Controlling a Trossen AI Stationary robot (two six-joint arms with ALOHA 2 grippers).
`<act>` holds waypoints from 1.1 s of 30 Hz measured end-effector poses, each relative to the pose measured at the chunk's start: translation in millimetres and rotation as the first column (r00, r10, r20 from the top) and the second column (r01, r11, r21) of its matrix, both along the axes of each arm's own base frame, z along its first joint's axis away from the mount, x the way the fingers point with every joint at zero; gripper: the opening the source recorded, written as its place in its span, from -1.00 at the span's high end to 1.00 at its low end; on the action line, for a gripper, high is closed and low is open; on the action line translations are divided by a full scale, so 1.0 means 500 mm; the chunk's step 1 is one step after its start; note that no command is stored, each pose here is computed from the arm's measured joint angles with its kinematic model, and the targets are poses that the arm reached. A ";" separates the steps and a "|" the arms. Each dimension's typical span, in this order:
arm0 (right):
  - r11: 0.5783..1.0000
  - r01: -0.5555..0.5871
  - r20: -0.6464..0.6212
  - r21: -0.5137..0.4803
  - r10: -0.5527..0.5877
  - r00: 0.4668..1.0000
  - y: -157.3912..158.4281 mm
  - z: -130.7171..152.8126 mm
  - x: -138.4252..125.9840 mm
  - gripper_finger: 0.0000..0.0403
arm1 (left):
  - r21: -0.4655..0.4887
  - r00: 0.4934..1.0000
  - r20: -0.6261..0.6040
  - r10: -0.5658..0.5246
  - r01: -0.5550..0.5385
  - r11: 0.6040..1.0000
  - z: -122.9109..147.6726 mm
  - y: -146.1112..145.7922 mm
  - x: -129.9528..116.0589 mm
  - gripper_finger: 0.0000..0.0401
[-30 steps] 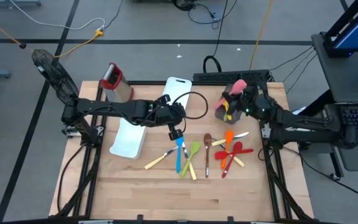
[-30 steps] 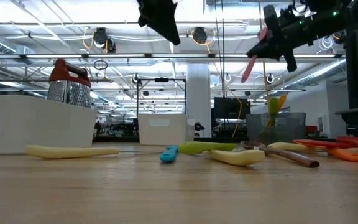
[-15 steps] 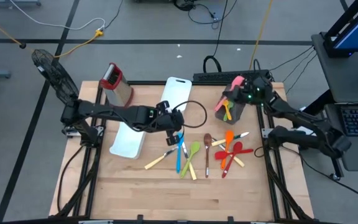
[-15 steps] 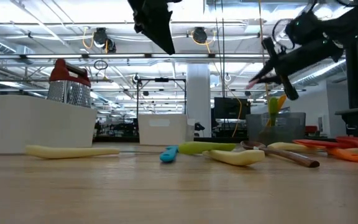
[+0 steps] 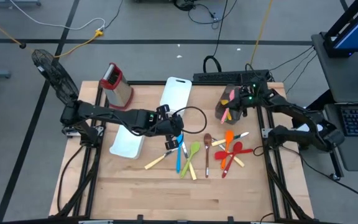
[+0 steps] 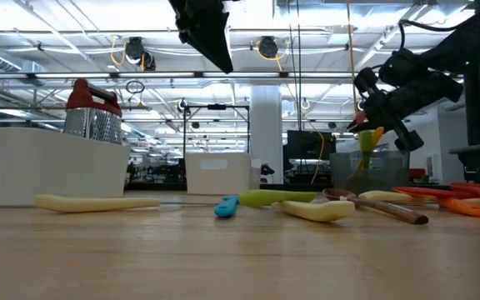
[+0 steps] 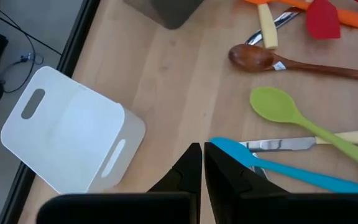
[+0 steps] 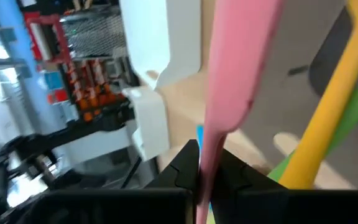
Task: Pick & Place Kitchen Items
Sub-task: Put the pink spatula into the black bin
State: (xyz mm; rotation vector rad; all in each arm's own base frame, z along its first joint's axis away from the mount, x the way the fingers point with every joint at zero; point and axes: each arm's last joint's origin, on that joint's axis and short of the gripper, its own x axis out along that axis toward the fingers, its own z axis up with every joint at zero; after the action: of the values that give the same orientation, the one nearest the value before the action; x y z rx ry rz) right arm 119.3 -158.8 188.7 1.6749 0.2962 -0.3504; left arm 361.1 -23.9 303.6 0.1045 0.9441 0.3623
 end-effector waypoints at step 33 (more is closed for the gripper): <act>0.952 -0.119 0.065 0.283 0.105 0.992 0.009 -0.038 -0.039 0.90 | 0.029 0.999 -0.028 -0.041 0.042 0.999 -0.001 0.001 -0.001 0.89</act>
State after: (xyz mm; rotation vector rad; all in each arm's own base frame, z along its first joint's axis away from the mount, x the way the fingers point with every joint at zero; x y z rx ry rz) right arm 100.0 -154.2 169.9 1.9385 0.4190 -0.1865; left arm 360.6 -23.5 303.0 0.1563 0.9621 0.3375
